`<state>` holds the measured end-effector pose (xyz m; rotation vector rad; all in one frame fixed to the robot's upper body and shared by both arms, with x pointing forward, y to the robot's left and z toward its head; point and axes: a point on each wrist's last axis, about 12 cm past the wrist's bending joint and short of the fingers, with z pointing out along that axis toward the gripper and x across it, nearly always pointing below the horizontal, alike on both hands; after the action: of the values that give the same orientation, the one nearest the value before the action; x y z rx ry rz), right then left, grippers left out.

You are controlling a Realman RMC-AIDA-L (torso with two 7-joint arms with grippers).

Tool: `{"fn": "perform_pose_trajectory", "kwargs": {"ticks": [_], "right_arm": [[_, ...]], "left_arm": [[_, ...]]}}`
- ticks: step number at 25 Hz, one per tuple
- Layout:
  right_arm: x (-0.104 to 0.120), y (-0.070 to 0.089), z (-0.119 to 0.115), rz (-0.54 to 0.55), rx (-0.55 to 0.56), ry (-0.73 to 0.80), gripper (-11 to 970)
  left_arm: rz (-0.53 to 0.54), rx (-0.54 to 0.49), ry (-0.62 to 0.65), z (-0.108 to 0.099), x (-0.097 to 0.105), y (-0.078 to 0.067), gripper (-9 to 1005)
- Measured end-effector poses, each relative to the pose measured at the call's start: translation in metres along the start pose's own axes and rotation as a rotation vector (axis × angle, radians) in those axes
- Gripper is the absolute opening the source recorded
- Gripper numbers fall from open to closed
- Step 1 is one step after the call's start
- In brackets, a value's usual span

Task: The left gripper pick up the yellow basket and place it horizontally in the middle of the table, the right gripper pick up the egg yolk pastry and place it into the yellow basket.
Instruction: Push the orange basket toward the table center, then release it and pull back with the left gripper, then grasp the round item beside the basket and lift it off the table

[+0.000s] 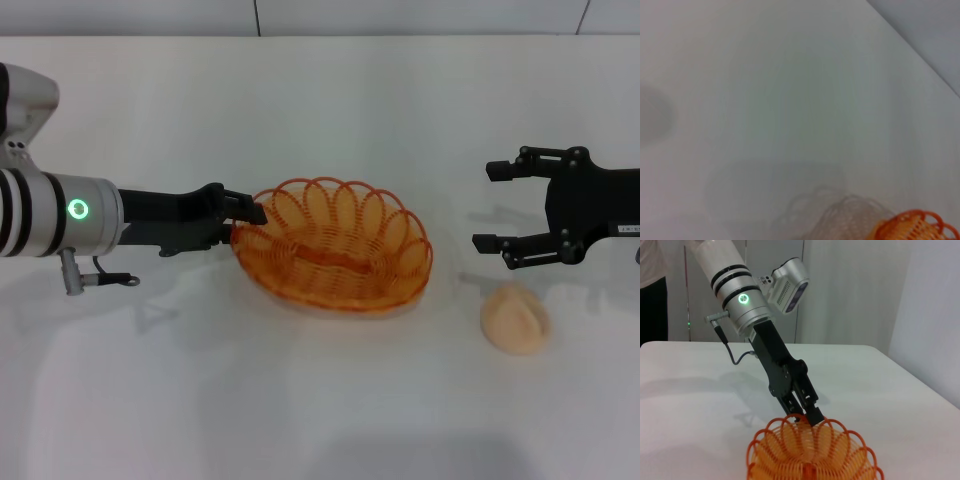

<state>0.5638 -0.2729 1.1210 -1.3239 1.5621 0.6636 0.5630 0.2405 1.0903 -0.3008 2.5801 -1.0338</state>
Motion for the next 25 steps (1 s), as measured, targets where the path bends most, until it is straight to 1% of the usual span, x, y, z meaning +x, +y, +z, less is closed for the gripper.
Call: {"fn": "perform_pose_trajectory", "kwargs": {"ticks": [2,9,13,19,20,23,25], "right_arm": [[0.0,0.0,0.0,0.001,0.001,-0.001,851],[0.0,0.001,-0.001,0.004,-0.001,-0.009,852],[0.0,0.001,-0.001,0.011,0.0,-0.01,851],[0.002,0.003,-0.004,0.022,0.008,-0.01,851],[0.003,0.003,-0.005,0.024,0.011,-0.011,851],[0.003,0.004,-0.006,0.038,0.018,-0.019,851],[0.004,0.005,-0.007,0.051,0.021,-0.021,850]], "left_arm": [[0.0,0.0,0.005,0.0,0.001,0.0,345],[0.008,0.002,0.023,-0.004,0.0,0.0,636],[0.062,0.007,0.005,-0.017,-0.005,-0.002,825],[0.209,-0.052,-0.044,-0.041,-0.013,0.0,832],[0.274,-0.056,-0.056,-0.048,-0.015,0.002,833],[0.379,-0.048,-0.055,-0.055,-0.018,0.004,836],[0.492,-0.037,-0.048,-0.059,-0.018,0.004,838]]}}
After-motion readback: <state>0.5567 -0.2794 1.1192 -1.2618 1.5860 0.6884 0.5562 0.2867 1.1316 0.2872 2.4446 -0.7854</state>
